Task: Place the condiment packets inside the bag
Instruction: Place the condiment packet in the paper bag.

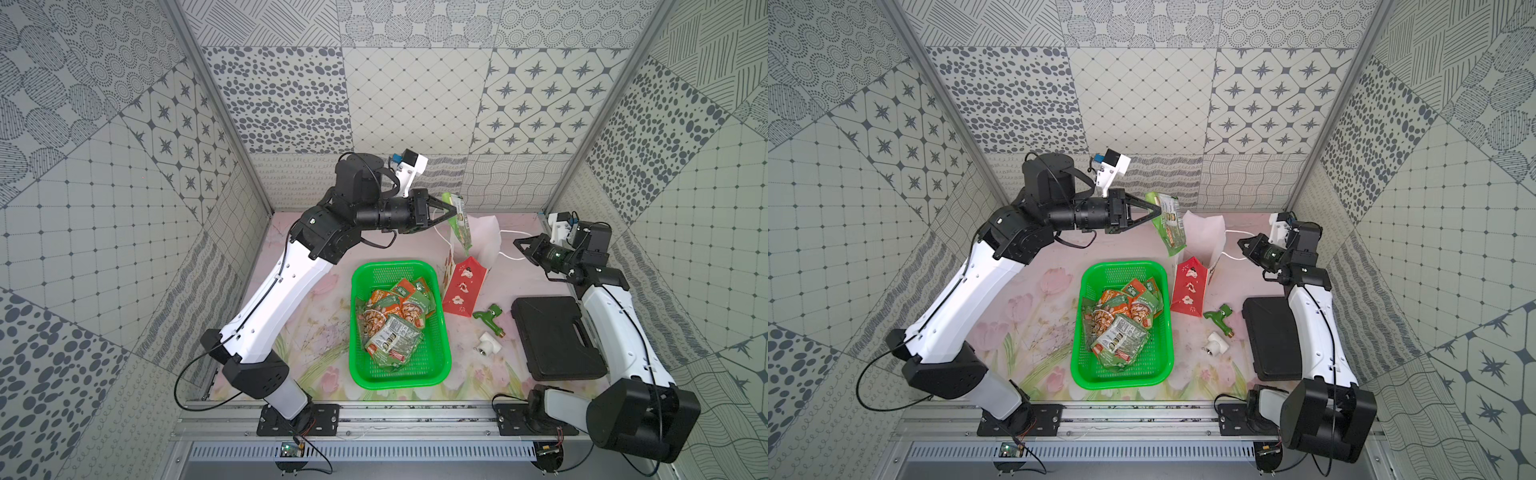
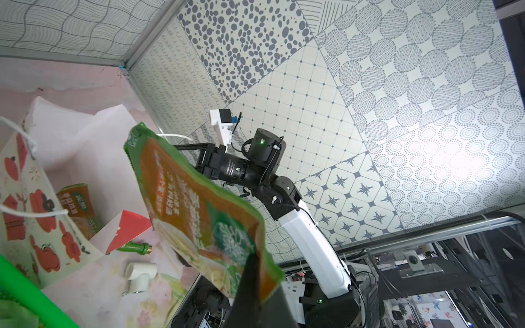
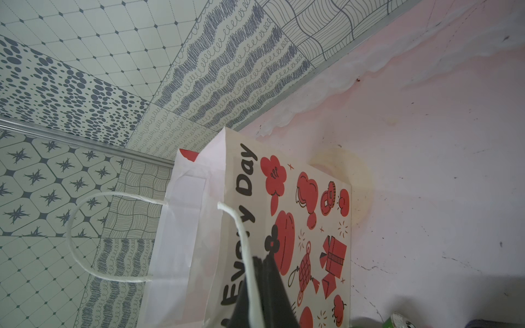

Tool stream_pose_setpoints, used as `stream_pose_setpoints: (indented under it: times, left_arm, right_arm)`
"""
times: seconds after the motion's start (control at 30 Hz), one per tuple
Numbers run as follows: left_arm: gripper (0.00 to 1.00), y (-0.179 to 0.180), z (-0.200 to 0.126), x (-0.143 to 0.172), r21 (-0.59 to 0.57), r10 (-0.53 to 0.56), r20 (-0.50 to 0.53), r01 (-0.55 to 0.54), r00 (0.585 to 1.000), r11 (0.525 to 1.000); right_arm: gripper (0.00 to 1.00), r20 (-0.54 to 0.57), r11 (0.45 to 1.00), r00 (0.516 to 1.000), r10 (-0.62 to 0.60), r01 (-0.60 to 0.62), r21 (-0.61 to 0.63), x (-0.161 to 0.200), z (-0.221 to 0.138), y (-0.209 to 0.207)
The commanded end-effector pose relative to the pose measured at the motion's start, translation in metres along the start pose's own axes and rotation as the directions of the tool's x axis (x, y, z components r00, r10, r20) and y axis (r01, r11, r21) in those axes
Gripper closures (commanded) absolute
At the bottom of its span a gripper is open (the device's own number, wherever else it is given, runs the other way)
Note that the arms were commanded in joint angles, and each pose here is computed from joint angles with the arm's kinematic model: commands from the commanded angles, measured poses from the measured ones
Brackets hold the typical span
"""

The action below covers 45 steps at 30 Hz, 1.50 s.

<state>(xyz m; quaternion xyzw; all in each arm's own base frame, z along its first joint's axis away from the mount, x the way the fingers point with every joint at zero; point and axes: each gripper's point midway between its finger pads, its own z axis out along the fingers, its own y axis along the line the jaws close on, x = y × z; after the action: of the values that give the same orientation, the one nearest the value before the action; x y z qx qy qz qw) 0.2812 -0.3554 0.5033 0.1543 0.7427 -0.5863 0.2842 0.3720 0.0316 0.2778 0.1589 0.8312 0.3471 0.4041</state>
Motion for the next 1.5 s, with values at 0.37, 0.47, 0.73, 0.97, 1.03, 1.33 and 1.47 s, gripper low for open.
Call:
stream_pose_setpoints:
  times: [0.37,0.47,0.73,0.97,1.03,1.33,1.47]
  left_arm:
    - [1.00,0.097,0.101,-0.005,-0.115,-0.049,-0.107,0.037,0.993,0.993]
    - [1.00,0.123,0.108,0.002,-0.180,-0.078,-0.124,0.055,0.989,0.982]
    - [0.58,0.126,0.111,0.015,-0.178,-0.102,-0.177,0.070,0.979,0.982]
    - [0.26,0.082,0.079,0.019,-0.183,0.016,-0.162,-0.046,0.987,0.982]
    - [0.23,0.075,0.066,0.024,-0.203,0.043,-0.164,-0.076,0.986,0.976]
    - [0.14,0.095,-0.002,0.058,-0.392,0.151,-0.114,-0.184,0.982,0.901]
    - [0.10,0.124,-0.043,0.078,-0.519,0.190,-0.065,-0.196,0.980,0.832]
  right_arm:
    - [1.00,0.035,0.998,0.998,-0.044,0.045,-0.032,-0.005,-0.007,0.013]
    - [1.00,0.036,0.998,0.998,-0.044,0.046,-0.033,-0.006,-0.008,0.013]
    - [1.00,0.033,0.999,0.999,-0.042,0.043,-0.031,-0.005,-0.007,0.012]
    - [0.99,0.031,0.999,0.999,-0.041,0.042,-0.029,-0.005,-0.006,0.011]
    - [0.97,0.031,0.999,0.999,-0.041,0.042,-0.030,-0.004,-0.006,0.011]
    - [0.88,0.029,0.998,0.998,-0.049,0.050,-0.041,-0.002,-0.008,0.016]
    - [0.86,0.017,0.998,0.998,-0.057,0.058,-0.036,0.001,-0.007,0.018]
